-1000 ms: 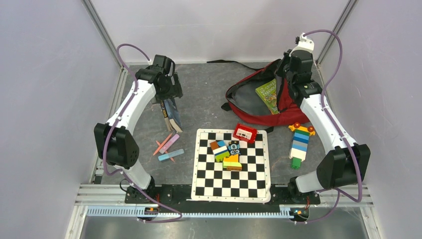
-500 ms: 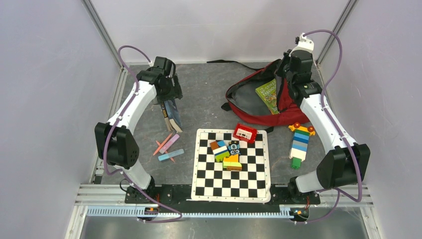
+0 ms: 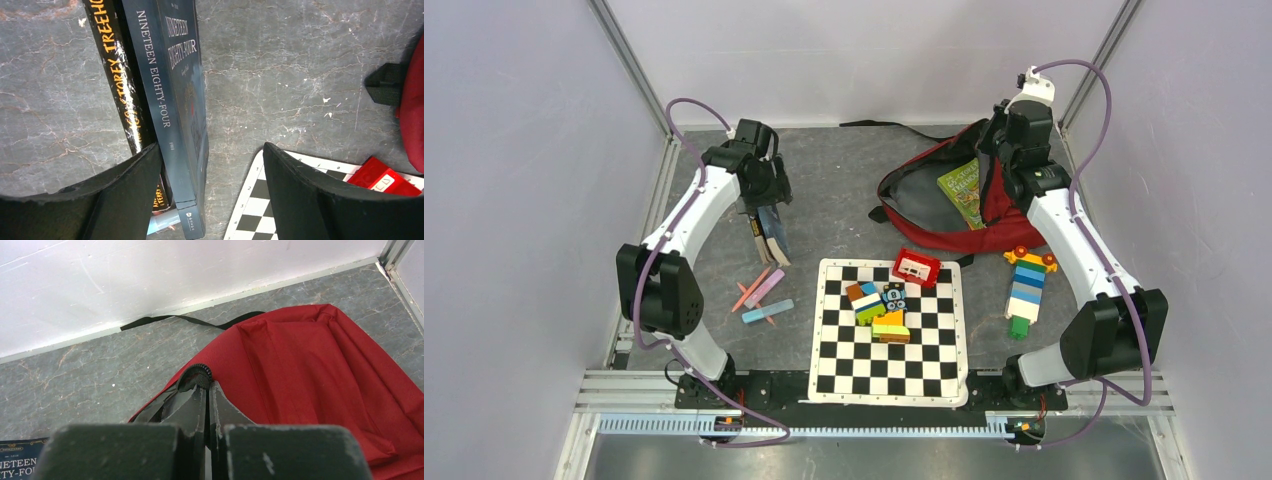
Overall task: Pack the student bag
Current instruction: Pick up the book from the center of the board, then place the book in the student bag.
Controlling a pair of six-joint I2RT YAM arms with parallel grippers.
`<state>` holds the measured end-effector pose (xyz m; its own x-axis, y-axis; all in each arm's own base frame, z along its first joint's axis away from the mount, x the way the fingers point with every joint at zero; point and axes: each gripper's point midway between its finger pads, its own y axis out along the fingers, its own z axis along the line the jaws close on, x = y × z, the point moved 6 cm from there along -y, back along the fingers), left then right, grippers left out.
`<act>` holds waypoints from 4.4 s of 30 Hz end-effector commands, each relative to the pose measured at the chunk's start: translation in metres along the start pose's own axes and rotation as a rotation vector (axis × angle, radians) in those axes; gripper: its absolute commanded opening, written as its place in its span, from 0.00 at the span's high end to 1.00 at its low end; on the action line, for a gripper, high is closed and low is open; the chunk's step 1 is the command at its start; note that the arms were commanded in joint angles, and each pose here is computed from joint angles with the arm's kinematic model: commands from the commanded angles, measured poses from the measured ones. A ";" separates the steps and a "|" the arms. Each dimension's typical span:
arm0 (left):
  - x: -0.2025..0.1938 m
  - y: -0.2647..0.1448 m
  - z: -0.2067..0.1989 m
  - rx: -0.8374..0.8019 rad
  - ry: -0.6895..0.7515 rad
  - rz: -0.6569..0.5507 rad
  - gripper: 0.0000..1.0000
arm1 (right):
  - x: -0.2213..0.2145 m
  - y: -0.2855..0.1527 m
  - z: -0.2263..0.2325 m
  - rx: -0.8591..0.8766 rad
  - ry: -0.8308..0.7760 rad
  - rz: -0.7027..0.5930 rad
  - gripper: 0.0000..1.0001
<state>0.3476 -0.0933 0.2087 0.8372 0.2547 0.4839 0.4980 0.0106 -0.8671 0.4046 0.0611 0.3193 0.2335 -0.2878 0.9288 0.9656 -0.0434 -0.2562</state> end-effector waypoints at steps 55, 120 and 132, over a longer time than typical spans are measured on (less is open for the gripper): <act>-0.003 0.010 -0.003 -0.033 0.006 -0.017 0.67 | 0.025 -0.003 0.009 0.031 0.011 -0.079 1.00; -0.022 -0.083 -0.275 -1.234 -0.343 0.252 0.98 | 0.083 -0.017 0.018 0.006 0.066 -0.232 1.00; -0.044 -0.068 -0.283 -1.167 -0.359 0.307 0.98 | 0.086 -0.021 0.018 0.014 0.072 -0.245 1.00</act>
<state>0.3364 -0.3712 0.2309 0.9439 0.3298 0.0196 0.3099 -0.8632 -0.3986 0.4078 0.0546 0.3526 0.1719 -0.2946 0.9400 0.9725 -0.1016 -0.2096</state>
